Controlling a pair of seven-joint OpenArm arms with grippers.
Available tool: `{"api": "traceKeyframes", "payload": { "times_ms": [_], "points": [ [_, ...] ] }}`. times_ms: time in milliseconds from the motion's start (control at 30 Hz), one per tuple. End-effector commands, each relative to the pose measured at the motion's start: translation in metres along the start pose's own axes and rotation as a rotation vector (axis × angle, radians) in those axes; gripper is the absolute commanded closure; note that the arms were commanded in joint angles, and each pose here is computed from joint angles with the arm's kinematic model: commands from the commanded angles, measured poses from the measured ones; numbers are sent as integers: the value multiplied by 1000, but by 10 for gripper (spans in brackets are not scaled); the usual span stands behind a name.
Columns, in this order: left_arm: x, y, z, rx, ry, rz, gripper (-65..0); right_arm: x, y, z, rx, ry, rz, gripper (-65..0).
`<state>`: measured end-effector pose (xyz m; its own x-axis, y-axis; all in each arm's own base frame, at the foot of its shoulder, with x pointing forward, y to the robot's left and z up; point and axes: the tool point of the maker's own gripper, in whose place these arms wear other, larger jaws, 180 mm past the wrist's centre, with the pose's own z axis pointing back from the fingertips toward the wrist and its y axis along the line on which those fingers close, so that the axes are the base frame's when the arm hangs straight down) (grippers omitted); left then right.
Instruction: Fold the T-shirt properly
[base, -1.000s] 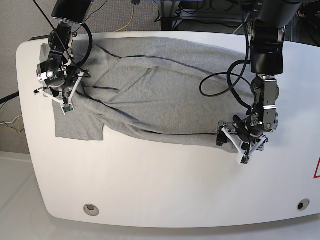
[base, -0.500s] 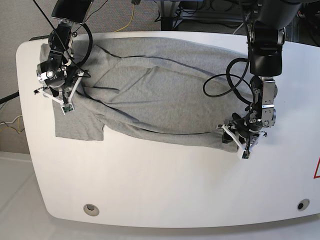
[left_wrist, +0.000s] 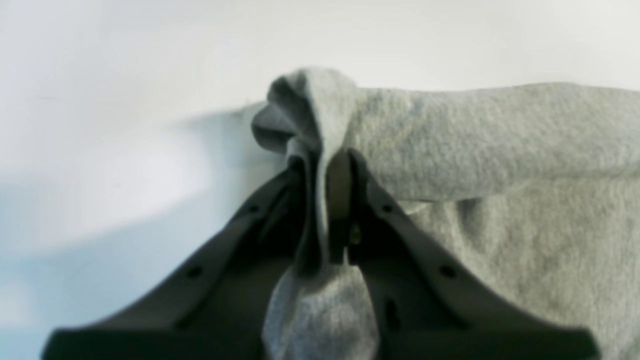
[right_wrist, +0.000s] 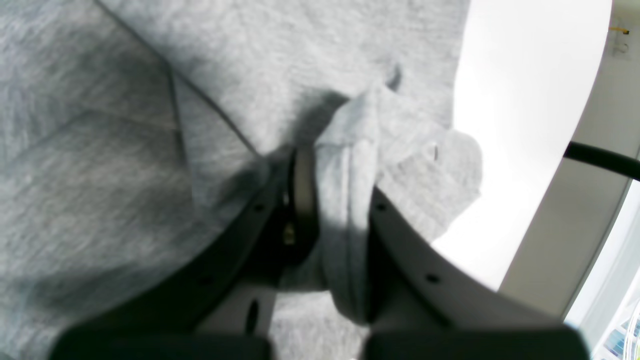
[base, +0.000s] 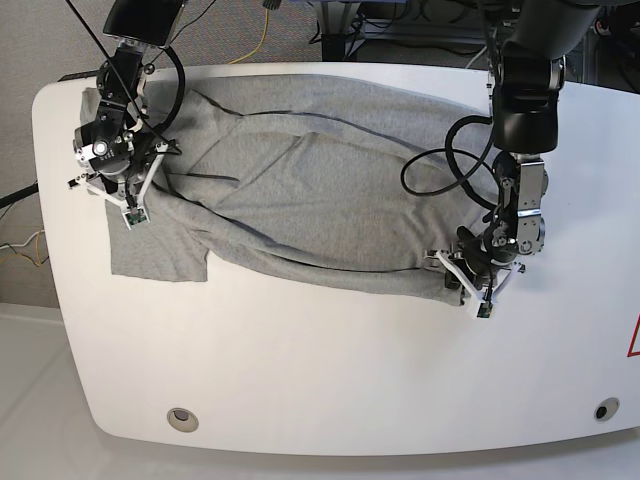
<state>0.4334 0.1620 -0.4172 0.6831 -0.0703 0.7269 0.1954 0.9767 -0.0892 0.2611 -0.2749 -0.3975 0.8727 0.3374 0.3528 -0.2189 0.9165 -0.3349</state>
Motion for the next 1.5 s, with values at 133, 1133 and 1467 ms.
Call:
{"api": "traceKeyframes", "payload": {
  "times_ms": [133,1133,1467],
  "points": [
    [17,5,3,9,-13,-22,-30,8,-12,5,-32,-24,2,0],
    [74,3,42,43,-61,-132,-34,13,-13,7,-36,-37,4,0],
    [69,2,43,43,-53,-133,-34,38,-25,22,-78,-109,3,0]
  ]
}}
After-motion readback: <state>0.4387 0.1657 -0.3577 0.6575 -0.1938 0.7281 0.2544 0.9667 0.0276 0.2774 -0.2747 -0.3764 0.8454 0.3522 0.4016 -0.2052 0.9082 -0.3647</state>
